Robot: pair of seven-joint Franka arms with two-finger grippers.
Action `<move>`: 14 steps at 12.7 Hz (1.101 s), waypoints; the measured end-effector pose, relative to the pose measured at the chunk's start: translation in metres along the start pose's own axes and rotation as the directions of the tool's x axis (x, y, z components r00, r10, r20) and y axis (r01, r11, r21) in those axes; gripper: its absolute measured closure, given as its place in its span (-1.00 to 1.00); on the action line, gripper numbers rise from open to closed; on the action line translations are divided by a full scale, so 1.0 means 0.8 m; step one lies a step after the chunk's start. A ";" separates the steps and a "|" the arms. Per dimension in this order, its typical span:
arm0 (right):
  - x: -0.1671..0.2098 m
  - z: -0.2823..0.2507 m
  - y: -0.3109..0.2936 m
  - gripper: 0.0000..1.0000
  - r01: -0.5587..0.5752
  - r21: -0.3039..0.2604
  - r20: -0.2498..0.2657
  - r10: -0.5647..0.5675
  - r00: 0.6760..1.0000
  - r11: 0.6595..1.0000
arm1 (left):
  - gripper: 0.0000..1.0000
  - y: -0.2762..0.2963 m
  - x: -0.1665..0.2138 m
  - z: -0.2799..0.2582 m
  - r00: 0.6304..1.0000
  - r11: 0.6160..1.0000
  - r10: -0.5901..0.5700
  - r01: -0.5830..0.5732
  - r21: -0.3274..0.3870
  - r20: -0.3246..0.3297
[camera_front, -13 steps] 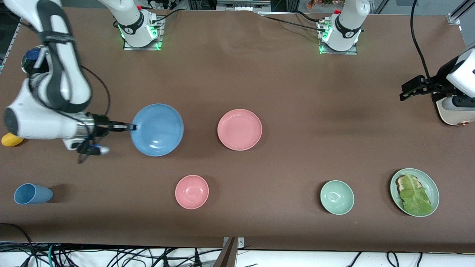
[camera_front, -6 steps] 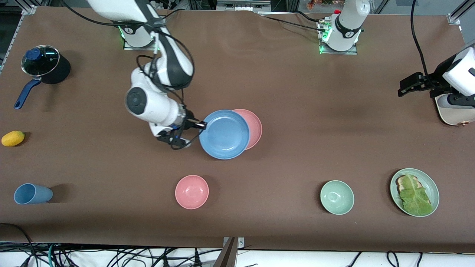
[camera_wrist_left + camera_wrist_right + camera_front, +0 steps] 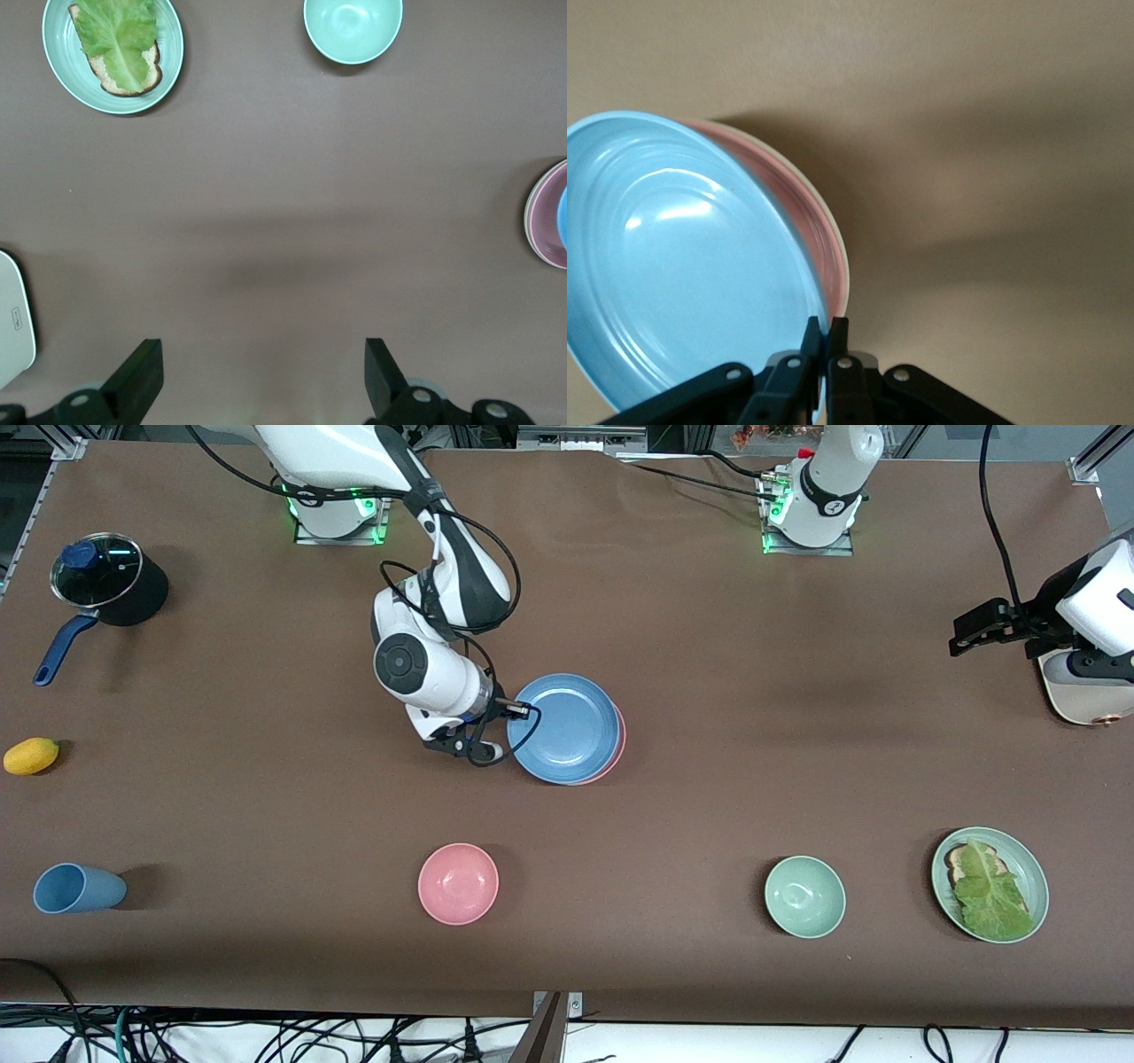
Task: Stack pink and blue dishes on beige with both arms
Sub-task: 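Carry the blue plate with the right gripper onto the pink plate, then open the right gripper to release the blue plate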
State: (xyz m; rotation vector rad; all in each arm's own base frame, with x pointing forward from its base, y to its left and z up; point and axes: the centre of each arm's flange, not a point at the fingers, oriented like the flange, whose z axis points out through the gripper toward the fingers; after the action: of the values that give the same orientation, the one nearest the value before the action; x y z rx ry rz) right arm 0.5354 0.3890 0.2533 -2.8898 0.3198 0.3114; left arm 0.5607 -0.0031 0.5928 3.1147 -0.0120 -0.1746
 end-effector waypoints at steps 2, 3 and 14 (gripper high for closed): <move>-0.008 0.015 -0.004 0.92 0.024 -0.030 0.003 -0.024 1.000 0.999 | -1.00 0.000 0.000 0.000 1.000 1.000 0.000 0.000 0.000 0.001; -0.008 0.019 -0.004 0.92 0.028 -0.037 0.004 -0.028 1.000 0.999 | -1.00 0.000 0.000 0.000 1.000 1.000 0.000 0.000 0.000 0.001; -0.007 0.026 -0.005 0.92 0.057 -0.063 -0.027 -0.059 0.998 0.996 | -1.00 0.001 0.003 -0.007 1.000 1.000 0.001 -0.001 0.001 -0.014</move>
State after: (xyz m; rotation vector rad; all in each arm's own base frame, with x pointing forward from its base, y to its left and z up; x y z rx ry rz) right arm 0.5275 0.3986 0.2358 -2.9609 0.2338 0.2746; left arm 0.5640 -0.0038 0.5983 3.1165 -0.0137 -0.1535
